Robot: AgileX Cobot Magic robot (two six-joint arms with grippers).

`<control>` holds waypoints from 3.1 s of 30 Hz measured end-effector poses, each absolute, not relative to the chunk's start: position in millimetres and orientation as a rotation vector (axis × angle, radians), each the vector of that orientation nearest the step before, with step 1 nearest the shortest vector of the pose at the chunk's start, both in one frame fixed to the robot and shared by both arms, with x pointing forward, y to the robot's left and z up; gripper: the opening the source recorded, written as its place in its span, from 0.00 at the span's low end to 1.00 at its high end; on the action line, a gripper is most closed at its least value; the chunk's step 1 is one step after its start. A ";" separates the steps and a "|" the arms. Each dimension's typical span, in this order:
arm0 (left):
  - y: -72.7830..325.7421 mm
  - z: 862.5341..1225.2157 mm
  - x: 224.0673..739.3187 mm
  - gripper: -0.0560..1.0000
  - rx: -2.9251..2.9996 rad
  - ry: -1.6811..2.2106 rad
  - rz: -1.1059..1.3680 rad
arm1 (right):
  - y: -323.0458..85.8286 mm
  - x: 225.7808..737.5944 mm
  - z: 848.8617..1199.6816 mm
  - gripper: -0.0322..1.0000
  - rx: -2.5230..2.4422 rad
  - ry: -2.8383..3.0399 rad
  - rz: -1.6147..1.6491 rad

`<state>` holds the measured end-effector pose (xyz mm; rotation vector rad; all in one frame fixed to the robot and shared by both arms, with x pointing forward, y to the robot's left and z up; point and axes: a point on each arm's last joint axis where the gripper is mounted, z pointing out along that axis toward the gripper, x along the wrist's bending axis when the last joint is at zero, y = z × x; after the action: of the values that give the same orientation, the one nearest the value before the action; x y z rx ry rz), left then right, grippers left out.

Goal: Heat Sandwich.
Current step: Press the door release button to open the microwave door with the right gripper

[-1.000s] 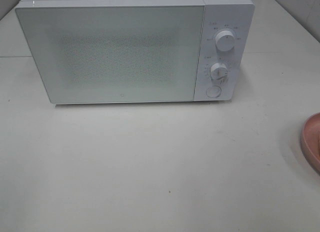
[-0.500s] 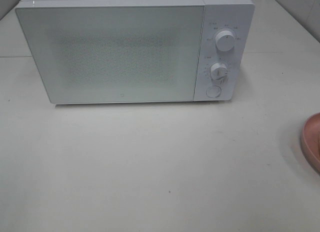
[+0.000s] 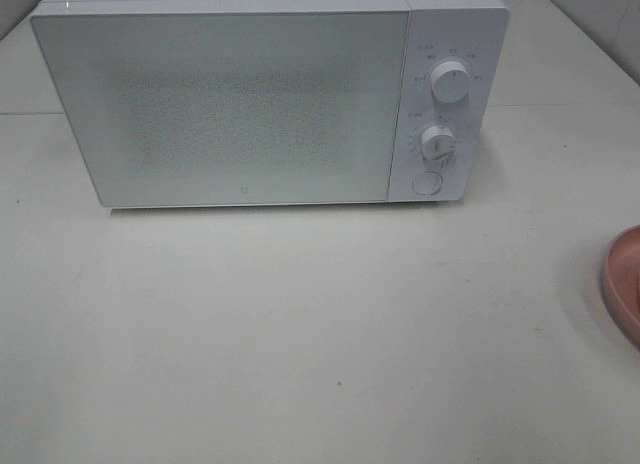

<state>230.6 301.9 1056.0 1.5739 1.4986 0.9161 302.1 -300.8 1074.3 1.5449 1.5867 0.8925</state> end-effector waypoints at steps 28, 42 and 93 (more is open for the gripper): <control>301.9 1056.0 230.6 0.97 1.574 1.499 0.916 | -291.4 401.5 1055.9 0.76 1.532 1.644 0.895; 301.9 1056.0 230.6 0.97 1.574 1.499 0.916 | -284.4 463.8 1021.2 0.76 1.491 1.644 0.949; 301.9 1056.0 230.6 0.97 1.574 1.499 0.916 | -189.6 449.4 909.0 0.76 1.296 1.509 1.042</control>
<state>230.6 301.9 1056.0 1.5739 1.4986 0.9161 449.4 -189.6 909.0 1.2964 1.5085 1.0421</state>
